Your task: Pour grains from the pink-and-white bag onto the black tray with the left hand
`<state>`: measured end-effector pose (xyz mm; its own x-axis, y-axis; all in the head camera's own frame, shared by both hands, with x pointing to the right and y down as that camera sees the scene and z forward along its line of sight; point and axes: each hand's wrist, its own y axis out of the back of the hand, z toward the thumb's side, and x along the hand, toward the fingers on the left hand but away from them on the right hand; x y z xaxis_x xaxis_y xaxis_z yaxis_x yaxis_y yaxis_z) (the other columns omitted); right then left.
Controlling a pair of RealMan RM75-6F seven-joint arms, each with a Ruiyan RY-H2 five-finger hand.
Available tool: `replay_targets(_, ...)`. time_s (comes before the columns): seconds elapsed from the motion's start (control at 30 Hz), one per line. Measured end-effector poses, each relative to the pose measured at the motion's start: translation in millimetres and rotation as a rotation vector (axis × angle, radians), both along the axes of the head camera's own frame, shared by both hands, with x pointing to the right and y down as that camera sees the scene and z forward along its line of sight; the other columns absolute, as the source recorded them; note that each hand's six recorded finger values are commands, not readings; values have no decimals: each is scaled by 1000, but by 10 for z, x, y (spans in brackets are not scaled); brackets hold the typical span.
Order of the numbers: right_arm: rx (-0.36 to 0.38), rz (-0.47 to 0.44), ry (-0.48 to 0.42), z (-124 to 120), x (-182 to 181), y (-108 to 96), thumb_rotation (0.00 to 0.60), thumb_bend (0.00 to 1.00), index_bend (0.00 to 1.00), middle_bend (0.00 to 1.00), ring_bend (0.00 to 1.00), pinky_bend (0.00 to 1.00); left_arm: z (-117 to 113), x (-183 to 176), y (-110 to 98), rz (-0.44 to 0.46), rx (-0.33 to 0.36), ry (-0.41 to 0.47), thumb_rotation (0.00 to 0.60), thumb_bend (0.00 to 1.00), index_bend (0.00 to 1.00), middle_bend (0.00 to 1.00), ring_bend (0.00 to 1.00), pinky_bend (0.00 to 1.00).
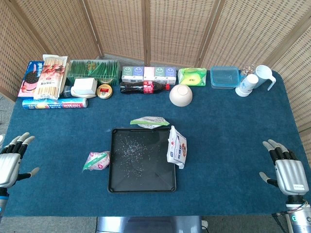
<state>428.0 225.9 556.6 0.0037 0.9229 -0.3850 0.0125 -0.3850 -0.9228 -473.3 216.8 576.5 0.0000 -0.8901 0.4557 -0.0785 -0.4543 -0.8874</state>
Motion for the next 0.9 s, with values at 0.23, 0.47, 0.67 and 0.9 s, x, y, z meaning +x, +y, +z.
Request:
replay_targets(0.23,-11,1,-3,10,-8,18,600,0,137,126,166,213,83,34,13,6,-23,43,600,27,27,30,21,207)
replay_targets(0.47,-21,-7,-9,23,-44,32,600,0,137,126,166,213,384,322,99,53,-102,185,600,25,27,30,21,205)
replay_targets(0.67,-25,-8,-13,17,-54,40,600,0,137,126,166,211,577,739,148,111,-135,298,600,15,27,30,20,115)
replay_targets(0.9,-23,-2,-26,-8,-39,36,600,0,137,126,166,212,732,1059,112,131,-155,304,600,0,27,30,21,46)
